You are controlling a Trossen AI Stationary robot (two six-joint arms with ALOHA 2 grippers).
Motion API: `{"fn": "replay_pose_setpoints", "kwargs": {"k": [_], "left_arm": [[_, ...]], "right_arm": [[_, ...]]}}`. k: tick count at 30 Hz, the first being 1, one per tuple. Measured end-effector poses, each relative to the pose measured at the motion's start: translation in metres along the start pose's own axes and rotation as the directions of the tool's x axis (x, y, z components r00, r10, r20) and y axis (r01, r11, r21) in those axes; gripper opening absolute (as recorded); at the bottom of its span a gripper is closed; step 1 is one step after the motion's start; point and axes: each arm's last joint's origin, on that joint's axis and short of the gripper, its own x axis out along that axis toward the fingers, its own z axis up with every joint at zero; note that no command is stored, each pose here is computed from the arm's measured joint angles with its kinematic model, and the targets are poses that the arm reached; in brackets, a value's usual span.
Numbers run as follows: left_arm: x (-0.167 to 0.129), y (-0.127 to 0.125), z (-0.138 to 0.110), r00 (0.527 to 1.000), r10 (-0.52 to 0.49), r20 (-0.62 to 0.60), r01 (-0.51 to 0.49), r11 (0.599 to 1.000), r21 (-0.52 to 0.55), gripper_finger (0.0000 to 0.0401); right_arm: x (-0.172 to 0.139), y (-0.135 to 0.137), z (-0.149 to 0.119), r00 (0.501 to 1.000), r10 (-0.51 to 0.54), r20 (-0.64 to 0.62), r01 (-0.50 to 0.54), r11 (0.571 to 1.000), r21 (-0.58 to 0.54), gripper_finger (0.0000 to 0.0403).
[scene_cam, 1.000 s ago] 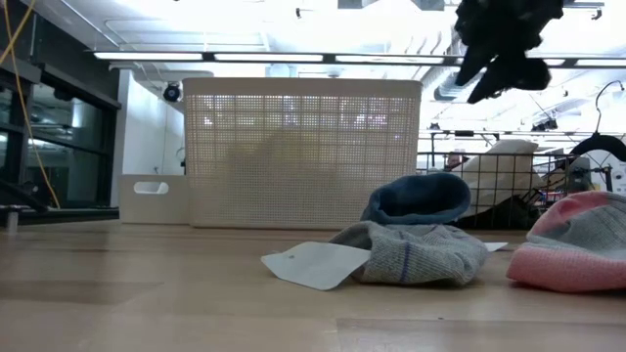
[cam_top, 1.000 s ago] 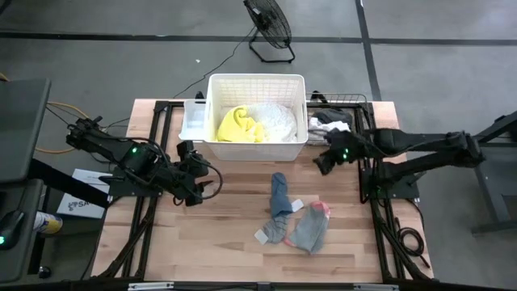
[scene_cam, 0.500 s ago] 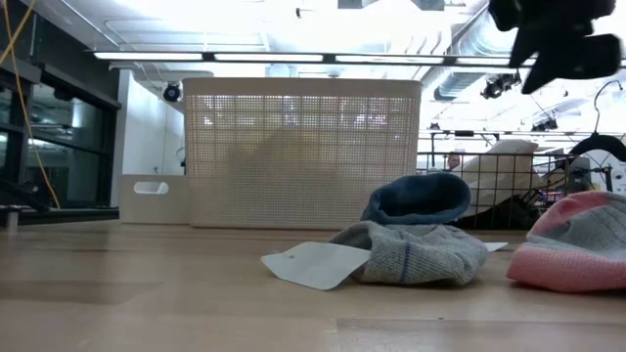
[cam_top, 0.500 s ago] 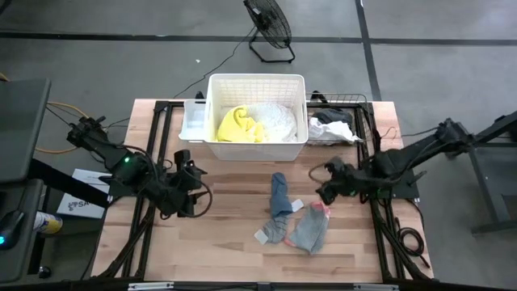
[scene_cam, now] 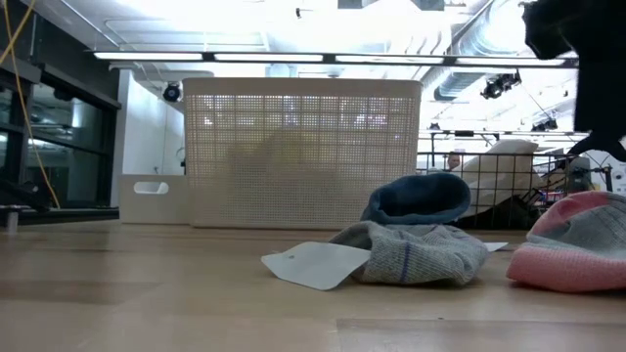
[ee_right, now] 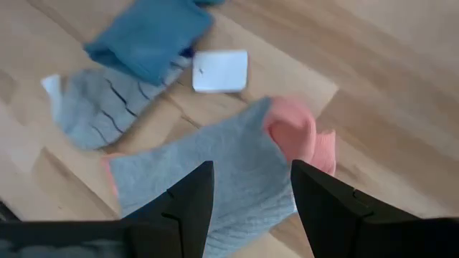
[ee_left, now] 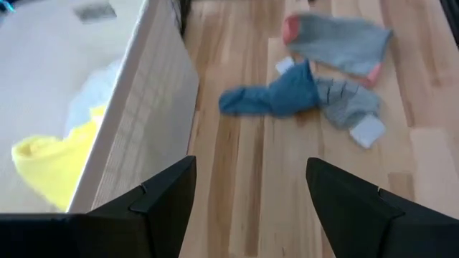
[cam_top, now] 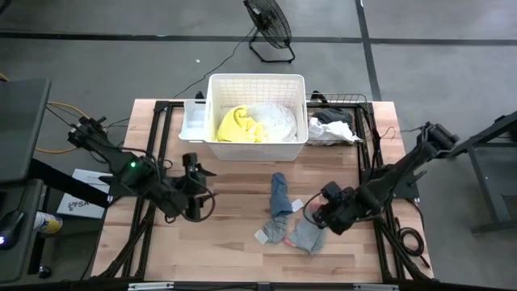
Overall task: Pick & Place Cloths
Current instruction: Put the pink and gray sock into the white bin
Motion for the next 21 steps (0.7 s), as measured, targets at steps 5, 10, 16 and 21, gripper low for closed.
{"fn": "replay_pose_setpoints", "kwargs": {"k": [5,10,16,21], "left_arm": [[-0.002,0.006,-0.011,0.993,-0.027,0.114,0.031,0.999,-0.033,0.0257],[-0.009,0.023,-0.035,0.972,-0.055,0.228,0.078,0.992,-0.096,0.0257],[-0.015,0.039,-0.068,0.921,-0.1,0.376,0.185,0.963,-0.197,0.0257],[-0.005,0.041,-0.093,0.897,-0.119,0.427,0.231,0.947,-0.222,0.0257]], "right_arm": [[0.009,0.006,-0.014,1.0,0.007,-0.001,-0.007,1.0,0.028,0.0179],[0.011,0.01,-0.026,0.998,0.053,0.045,-0.054,0.998,0.033,0.0179],[0.01,0.013,-0.036,0.984,0.105,0.145,-0.119,0.988,0.095,0.0179],[0.02,0.021,-0.044,0.981,0.136,0.141,-0.151,0.983,0.103,0.0179]]}}
